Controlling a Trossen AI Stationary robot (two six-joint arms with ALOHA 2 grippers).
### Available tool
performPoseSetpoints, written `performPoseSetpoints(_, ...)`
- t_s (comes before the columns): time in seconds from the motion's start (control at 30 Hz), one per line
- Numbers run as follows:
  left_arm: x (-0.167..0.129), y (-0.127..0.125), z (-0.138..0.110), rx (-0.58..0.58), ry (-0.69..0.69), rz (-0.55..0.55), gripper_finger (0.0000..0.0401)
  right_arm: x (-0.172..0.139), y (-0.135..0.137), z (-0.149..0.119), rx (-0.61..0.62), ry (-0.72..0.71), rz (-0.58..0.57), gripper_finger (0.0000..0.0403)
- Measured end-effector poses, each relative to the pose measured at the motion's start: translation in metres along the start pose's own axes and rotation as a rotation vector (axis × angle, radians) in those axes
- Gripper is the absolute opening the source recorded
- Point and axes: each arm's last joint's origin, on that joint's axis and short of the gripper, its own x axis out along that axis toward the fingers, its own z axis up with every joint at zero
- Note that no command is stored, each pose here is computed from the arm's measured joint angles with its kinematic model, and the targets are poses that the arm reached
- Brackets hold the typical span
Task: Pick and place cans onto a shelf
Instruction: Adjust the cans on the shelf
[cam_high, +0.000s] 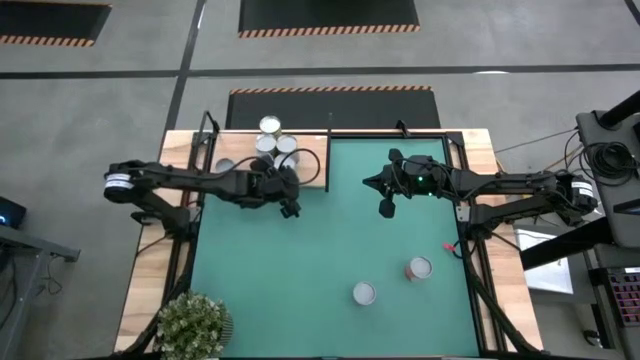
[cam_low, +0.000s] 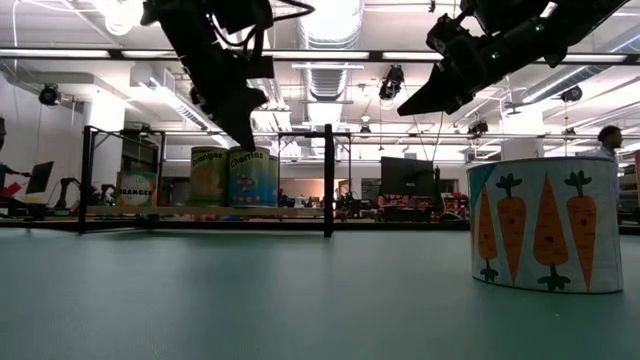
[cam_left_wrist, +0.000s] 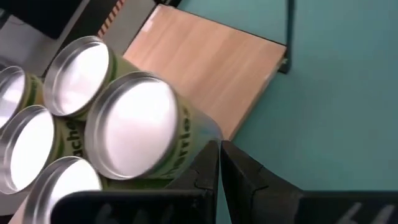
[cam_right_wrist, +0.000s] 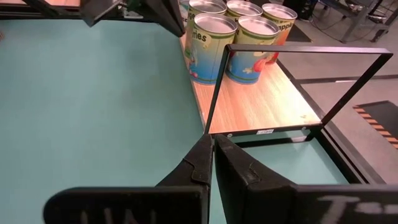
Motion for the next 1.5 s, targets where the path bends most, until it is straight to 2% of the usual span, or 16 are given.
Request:
performPoseSetpoints(0.57, 0.007, 0.011, 0.002, -0.010, 0.014, 0.024, 0.0000, 0.000, 0.000, 0.000, 0.000, 0.000, 0.000, 0.0009)
performPoseSetpoints(0.63, 0.004, 0.008, 0.003, 0.013, 0.015, -0.026, 0.0000, 0.000, 0.000, 0.000, 0.000, 0.000, 0.000, 0.0009)
performPoseSetpoints(0.73, -0.002, 0.002, 0.004, 0.131, 0.019, -0.201, 0.0000, 0.000, 0.000, 0.000, -0.001, 0.001, 0.000, 0.0009)
performPoseSetpoints(0.8, -0.001, -0.001, 0.002, 0.202, 0.029, -0.274, 0.0000, 0.000, 0.000, 0.000, -0.001, 0.001, -0.001, 0.0009)
performPoseSetpoints(0.83, 0.001, -0.001, 0.001, 0.225, 0.034, -0.271, 0.0000, 0.000, 0.000, 0.000, -0.002, 0.001, 0.000, 0.0009)
performPoseSetpoints(1.0, 0.009, 0.007, 0.000, 0.230, 0.040, -0.066, 0.0000, 0.000, 0.000, 0.000, -0.004, 0.001, 0.000, 0.0009)
performPoseSetpoints(1.07, 0.009, 0.009, 0.001, 0.229, 0.038, -0.027, 0.0000, 0.000, 0.000, 0.000, -0.005, 0.001, 0.000, 0.0009)
performPoseSetpoints(1.5, 0.015, 0.020, 0.001, 0.189, 0.057, 0.021, 0.0000, 0.000, 0.000, 0.000, -0.014, 0.001, 0.000, 0.0009)
